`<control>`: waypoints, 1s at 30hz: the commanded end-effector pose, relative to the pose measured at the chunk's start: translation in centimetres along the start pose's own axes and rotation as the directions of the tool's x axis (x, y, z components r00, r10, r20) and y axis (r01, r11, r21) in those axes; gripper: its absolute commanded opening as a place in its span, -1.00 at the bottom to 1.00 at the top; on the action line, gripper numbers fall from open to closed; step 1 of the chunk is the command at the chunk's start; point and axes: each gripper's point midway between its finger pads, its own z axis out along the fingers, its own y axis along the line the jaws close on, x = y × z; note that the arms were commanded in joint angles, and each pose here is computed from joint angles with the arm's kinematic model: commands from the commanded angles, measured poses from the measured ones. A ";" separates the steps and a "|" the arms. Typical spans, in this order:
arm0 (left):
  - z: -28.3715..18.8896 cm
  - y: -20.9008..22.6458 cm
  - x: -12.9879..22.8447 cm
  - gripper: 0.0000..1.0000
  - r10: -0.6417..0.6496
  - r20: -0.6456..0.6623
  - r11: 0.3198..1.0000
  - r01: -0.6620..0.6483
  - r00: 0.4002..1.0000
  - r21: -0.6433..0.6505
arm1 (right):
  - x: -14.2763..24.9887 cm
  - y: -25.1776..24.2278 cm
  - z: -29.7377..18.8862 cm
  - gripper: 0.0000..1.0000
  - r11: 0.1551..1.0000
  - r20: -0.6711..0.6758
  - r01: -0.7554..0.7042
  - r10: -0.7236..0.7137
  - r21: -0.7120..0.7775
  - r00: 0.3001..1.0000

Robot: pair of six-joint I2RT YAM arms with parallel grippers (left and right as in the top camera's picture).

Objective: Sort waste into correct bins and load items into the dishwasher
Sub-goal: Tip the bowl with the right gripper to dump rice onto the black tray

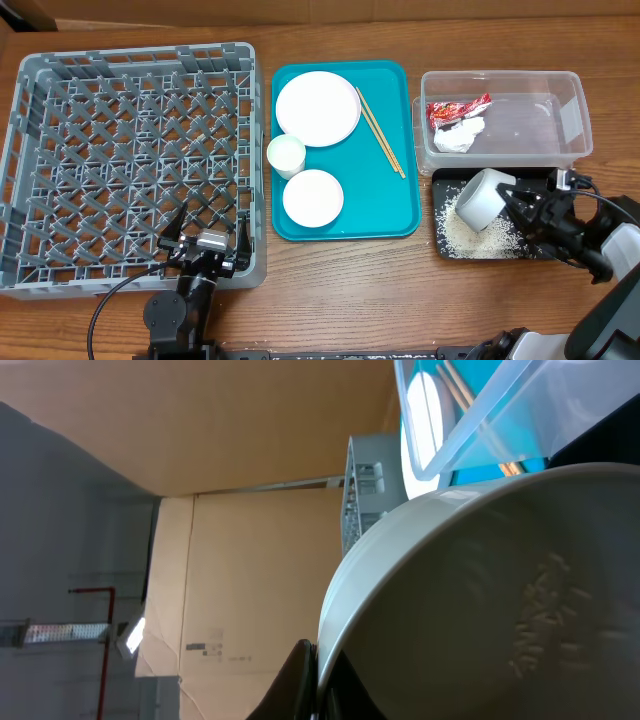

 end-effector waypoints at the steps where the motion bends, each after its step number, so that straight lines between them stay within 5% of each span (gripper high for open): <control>1: 0.0 0.1 0.0 1.00 0.004 0.004 1.000 -0.004 1.000 -0.006 | 0.1 0.6 -0.1 -0.92 0.999 0.006 -0.013 0.013 -0.039 1.000; 16: 0.0 0.1 0.0 1.00 0.004 0.004 1.000 -0.004 1.000 -0.006 | 0.6 0.7 -0.1 -0.92 0.995 0.005 -0.094 0.094 -0.039 0.996; 22: 0.0 0.1 0.0 1.00 0.004 0.004 1.000 -0.004 1.000 -0.006 | 0.5 1.0 0.7 -0.92 0.999 -0.029 0.019 -0.020 -0.034 0.999; 30: 0.0 0.1 0.0 1.00 0.004 0.004 1.000 -0.004 1.000 -0.006 | 3.4 4.5 5.5 -0.92 0.948 -0.278 0.292 -0.249 0.128 0.928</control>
